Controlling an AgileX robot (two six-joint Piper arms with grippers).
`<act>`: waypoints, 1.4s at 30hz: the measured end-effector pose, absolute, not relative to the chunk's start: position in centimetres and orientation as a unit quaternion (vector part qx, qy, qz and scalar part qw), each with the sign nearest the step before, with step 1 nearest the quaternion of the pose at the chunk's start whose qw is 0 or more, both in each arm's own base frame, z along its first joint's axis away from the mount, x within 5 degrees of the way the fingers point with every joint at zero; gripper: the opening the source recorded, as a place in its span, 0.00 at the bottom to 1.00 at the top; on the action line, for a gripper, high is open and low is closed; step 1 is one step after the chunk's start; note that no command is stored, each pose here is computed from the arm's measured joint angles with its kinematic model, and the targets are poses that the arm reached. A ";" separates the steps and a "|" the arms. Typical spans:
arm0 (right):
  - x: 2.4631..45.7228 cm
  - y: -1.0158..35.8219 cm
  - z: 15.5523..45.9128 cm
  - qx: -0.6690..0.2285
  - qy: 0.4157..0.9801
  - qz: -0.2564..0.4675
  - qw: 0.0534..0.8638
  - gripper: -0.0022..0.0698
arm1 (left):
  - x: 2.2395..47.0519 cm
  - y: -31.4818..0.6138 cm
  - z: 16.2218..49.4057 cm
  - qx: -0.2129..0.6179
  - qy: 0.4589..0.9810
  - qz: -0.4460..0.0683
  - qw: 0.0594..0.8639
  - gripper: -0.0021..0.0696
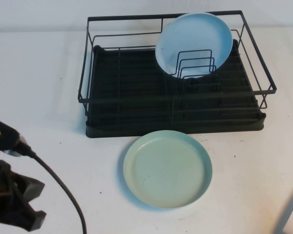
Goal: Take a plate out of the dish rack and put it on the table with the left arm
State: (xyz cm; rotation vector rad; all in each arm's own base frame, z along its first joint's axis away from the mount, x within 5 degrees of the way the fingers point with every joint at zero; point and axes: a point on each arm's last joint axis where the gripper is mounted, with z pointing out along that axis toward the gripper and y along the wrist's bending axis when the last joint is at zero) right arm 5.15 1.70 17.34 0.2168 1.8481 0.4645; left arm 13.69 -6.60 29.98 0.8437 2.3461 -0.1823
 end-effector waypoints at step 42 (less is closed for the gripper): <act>5.2 1.7 17.3 0.093 0.789 0.198 0.574 0.00 | 5.3 -0.1 17.4 0.047 0.796 0.025 0.603 0.03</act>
